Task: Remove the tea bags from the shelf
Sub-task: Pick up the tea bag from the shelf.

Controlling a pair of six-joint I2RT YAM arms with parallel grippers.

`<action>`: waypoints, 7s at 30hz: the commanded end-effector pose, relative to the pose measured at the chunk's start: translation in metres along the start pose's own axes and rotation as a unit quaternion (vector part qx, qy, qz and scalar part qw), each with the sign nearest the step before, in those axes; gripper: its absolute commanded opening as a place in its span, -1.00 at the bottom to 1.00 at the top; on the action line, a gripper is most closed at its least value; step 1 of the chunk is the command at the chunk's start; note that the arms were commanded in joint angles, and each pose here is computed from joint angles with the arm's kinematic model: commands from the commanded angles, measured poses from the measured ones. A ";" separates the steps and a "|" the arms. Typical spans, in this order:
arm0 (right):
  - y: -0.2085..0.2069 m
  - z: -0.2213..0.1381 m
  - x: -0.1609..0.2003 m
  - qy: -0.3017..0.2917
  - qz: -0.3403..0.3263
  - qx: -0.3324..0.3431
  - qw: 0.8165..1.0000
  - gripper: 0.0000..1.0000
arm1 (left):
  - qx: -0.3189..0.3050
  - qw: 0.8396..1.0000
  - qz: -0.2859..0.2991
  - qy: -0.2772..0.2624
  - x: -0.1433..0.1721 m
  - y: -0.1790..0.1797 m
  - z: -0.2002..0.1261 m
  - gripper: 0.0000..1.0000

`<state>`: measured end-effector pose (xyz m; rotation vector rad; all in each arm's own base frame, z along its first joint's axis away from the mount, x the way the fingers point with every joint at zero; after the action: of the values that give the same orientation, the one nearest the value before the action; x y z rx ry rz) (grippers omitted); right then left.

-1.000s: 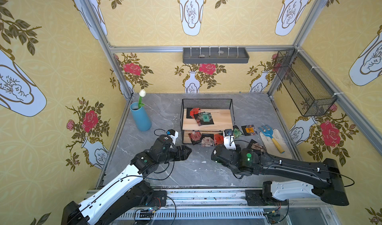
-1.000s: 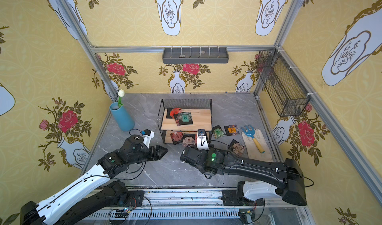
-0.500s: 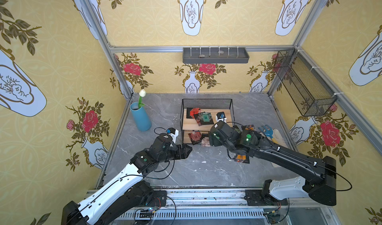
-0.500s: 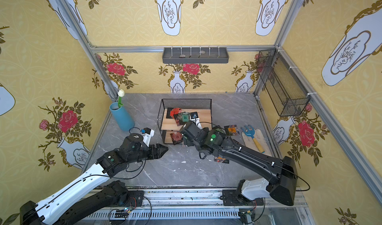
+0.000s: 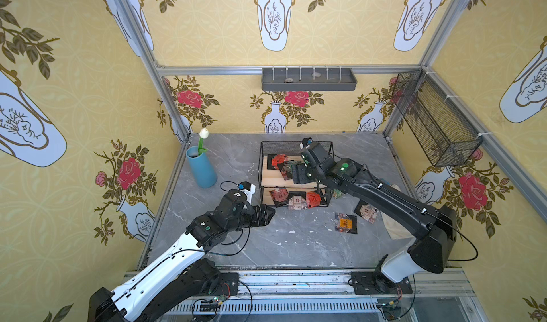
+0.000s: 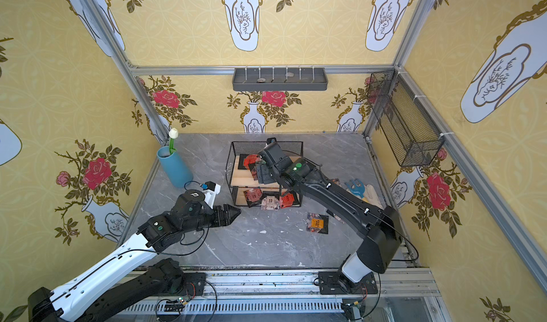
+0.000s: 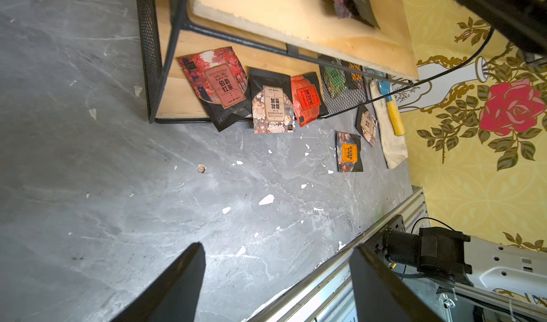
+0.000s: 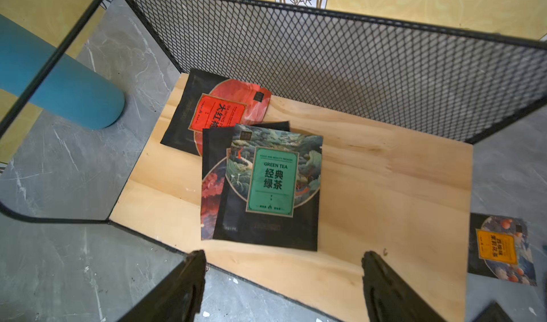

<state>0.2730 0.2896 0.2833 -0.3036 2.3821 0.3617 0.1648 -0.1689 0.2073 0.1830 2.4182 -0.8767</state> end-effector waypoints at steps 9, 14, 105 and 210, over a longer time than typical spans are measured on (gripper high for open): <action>0.014 0.032 -0.027 0.007 -0.012 -0.021 1.000 0.63 | -0.003 1.000 0.005 -0.011 0.000 0.003 -0.002 0.72; 0.015 0.046 -0.030 0.016 -0.012 -0.016 1.000 0.55 | -0.004 1.000 0.002 -0.012 0.002 0.005 -0.002 0.72; 0.011 -0.022 0.034 -0.055 -0.336 -0.127 0.932 0.97 | -0.006 1.000 -0.010 -0.011 0.006 0.012 -0.001 0.72; -0.001 0.015 0.075 -0.088 -0.448 -0.109 0.883 0.39 | -0.015 1.000 -0.018 -0.010 0.010 0.020 0.000 0.73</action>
<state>0.2296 0.2813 0.2117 -1.3563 1.8177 0.1980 0.1617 -0.1530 0.1884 0.1131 2.4382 -0.8402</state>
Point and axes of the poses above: each gripper's point midway between its finger pads, its own z axis out along the fingers, its own y axis along the line the jaws close on, x = y × z, the point moved 6 cm from there along -z, back along the fingers, and after that the axes turned 6 degrees about z, right-handed, at the moved point
